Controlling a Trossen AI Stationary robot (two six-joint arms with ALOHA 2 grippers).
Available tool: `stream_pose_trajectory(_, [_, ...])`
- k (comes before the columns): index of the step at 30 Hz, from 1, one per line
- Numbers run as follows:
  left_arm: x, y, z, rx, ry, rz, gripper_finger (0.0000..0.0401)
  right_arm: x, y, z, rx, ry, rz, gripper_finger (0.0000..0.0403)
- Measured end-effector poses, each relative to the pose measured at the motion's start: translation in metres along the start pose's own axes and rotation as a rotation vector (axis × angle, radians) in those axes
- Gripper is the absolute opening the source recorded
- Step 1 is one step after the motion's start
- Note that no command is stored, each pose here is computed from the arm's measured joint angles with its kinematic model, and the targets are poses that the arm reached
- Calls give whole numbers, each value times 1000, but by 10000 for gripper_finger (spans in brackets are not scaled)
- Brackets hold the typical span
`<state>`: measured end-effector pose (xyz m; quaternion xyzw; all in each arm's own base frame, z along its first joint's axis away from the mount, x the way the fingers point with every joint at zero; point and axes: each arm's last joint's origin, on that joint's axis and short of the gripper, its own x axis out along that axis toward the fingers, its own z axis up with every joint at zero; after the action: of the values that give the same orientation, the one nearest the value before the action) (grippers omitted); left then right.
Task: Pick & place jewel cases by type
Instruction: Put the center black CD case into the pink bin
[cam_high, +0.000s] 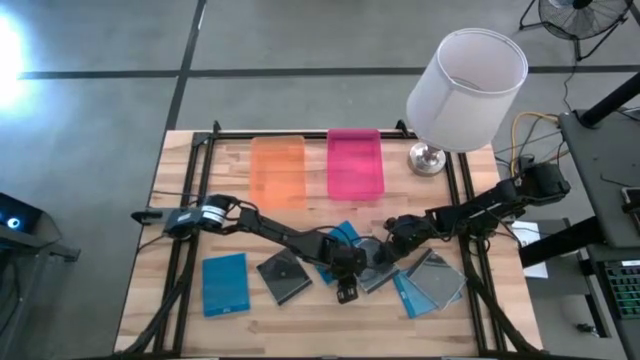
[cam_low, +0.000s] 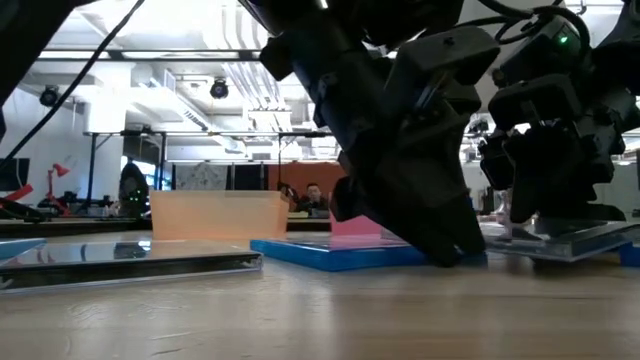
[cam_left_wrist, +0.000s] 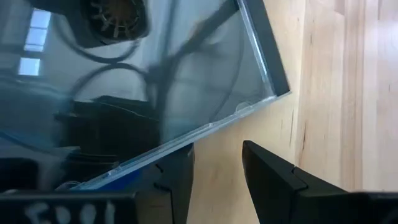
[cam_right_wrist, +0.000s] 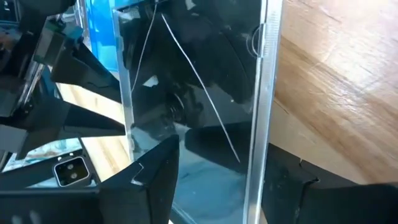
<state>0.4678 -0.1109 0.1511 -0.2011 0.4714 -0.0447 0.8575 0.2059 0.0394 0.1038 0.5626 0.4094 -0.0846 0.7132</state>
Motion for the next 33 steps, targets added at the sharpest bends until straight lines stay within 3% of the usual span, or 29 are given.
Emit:
stream_pose_trajectory(3, [-2, 1, 1, 0, -12, 44, 123, -1, 1, 0, -1, -6, 7, 157])
stream_pose_trajectory(7, [-15, 1, 0, -1, -7, 143, 123, -6, 8, 1, -7, -28, 60, 97])
stream_pose_trajectory(12, [-57, -25, 0, 16, -56, 202, 123, -14, 17, 2, 6, -55, 132, 19])
stream_pose_trajectory(18, [-114, -48, -16, -25, -127, 417, 123, -33, 32, 1, 110, -131, 256, 14])
stream_pose_trajectory(23, [-173, -55, -35, -188, -240, 489, 123, -63, 49, 5, 219, -416, 385, 14])
stream_pose_trajectory(26, [-195, -51, -53, -269, -311, 491, 123, -80, 60, 17, 172, -573, 296, 13])
stream_pose_trajectory(30, [-223, -35, -77, -357, -416, 448, 123, -101, 74, 48, 88, -688, 49, 13])
stream_pose_trajectory(33, [-233, -22, -95, -390, -490, 394, 123, -111, 81, 78, 201, -802, 19, 13])
